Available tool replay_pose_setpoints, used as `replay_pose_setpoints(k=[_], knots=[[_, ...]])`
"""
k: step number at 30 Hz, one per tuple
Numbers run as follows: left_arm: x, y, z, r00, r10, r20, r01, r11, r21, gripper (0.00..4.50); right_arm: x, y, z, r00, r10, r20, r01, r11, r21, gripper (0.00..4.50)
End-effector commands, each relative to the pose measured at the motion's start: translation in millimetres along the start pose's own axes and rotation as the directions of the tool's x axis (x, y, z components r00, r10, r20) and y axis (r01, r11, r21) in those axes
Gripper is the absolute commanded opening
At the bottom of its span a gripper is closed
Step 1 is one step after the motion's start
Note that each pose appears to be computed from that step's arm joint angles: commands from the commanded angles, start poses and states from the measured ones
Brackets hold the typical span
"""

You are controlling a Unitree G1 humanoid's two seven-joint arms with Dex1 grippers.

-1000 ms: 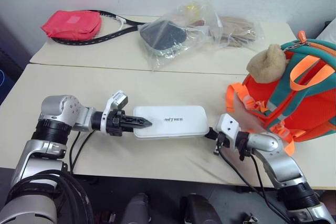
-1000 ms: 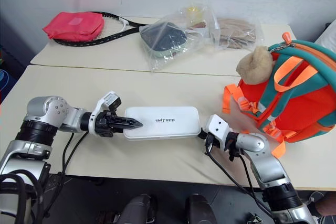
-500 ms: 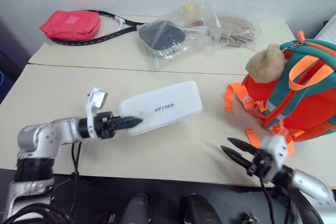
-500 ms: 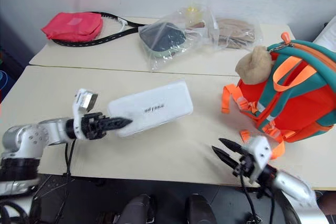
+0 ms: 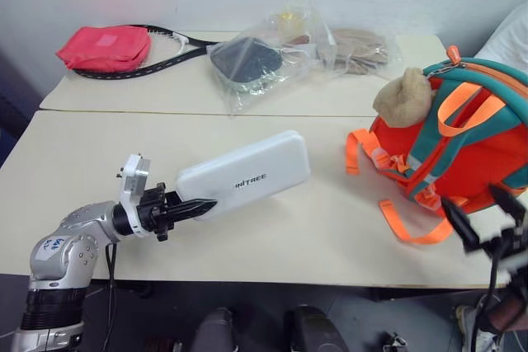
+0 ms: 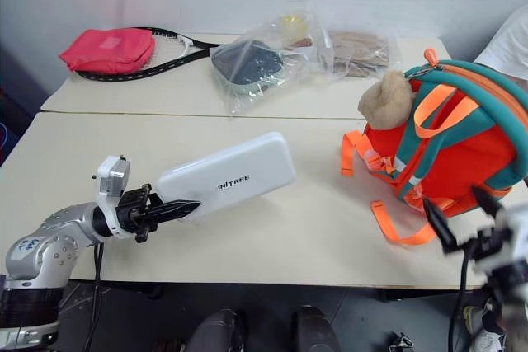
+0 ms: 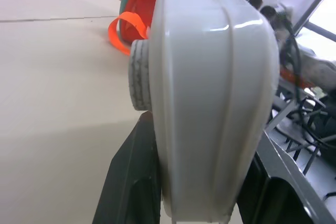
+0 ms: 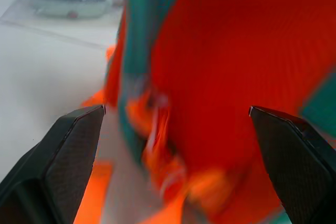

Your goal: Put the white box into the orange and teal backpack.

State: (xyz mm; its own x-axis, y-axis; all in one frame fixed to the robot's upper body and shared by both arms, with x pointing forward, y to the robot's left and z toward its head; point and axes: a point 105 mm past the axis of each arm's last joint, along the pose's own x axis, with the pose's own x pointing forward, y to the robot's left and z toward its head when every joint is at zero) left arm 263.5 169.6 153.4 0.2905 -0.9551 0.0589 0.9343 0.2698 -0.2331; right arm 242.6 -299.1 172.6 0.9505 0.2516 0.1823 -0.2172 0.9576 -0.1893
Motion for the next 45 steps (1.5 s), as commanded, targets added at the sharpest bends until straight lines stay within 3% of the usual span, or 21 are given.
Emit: replay_pose_setpoints(k=[1, 4, 7, 13, 16, 19, 22, 24, 26, 28, 32, 36, 39, 45], knots=[[0, -3, 9, 1.000, -0.005, 0.014, 0.004, 0.999, 0.053, 1.32, 25, 11, 3, 0.993, 0.119, 0.024, -0.121, 0.991, 0.059, 4.48], [-7, -3, 15, 0.998, 0.034, 0.058, -0.036, 0.998, 0.046, 1.32, 53, 31, 3, 0.969, 0.245, 0.038, -0.248, 0.963, 0.104, 4.48], [-14, 1, 22, 0.988, 0.091, 0.123, -0.095, 0.995, 0.023, 1.32, 70, 34, 2, 0.962, 0.267, 0.065, -0.273, 0.955, 0.113, 3.89], [-33, 12, 42, 0.936, 0.222, 0.274, -0.227, 0.974, -0.017, 1.32, 92, 39, 0, 0.951, 0.294, 0.097, -0.302, 0.949, 0.089, 1.79], [-42, 18, 52, 0.905, 0.261, 0.336, -0.255, 0.965, -0.063, 1.32, 93, 75, 25, 0.866, 0.449, 0.219, -0.492, 0.840, 0.227, 0.76], [-50, 20, 62, 0.890, 0.253, 0.379, -0.238, 0.967, -0.086, 1.32, 84, 134, 58, 0.694, 0.660, 0.288, -0.720, 0.627, 0.297, 0.03], [-58, 20, 60, 0.904, 0.248, 0.349, -0.229, 0.969, -0.097, 1.32, 60, 186, 71, 0.498, 0.824, 0.269, -0.856, 0.419, 0.303, 0.02], [-62, 22, 53, 0.924, 0.247, 0.291, -0.231, 0.969, -0.088, 1.32, 44, 205, 81, 0.406, 0.863, 0.302, -0.891, 0.300, 0.341, 0.02], [-66, 24, 51, 0.936, 0.243, 0.255, -0.232, 0.970, -0.073, 1.32, 28, 214, 87, 0.342, 0.883, 0.320, -0.898, 0.206, 0.390, 0.02], [-67, 23, 54, 0.943, 0.227, 0.242, -0.221, 0.974, -0.052, 1.32, 17, 212, 83, 0.317, 0.904, 0.287, -0.884, 0.173, 0.434, 0.02], [-69, 18, 58, 0.956, 0.197, 0.219, -0.203, 0.979, 0.005, 1.32, 12, 187, 68, 0.367, 0.912, 0.183, -0.832, 0.234, 0.502, 0.02], [-72, -2, 75, 0.961, 0.132, 0.242, -0.148, 0.988, 0.050, 1.32, 21, 156, 48, 0.477, 0.877, 0.065, -0.769, 0.380, 0.515, 0.02], [-55, -16, 87, 0.972, 0.084, 0.220, -0.124, 0.977, 0.174, 1.32, 31, 146, 57, 0.519, 0.844, 0.133, -0.746, 0.372, 0.552, 0.02], [-10, -26, 92, 0.990, -0.030, 0.137, -0.013, 0.954, 0.300, 1.32, 32, 143, 51, 0.493, 0.866, 0.087, -0.737, 0.362, 0.570, 0.02]])
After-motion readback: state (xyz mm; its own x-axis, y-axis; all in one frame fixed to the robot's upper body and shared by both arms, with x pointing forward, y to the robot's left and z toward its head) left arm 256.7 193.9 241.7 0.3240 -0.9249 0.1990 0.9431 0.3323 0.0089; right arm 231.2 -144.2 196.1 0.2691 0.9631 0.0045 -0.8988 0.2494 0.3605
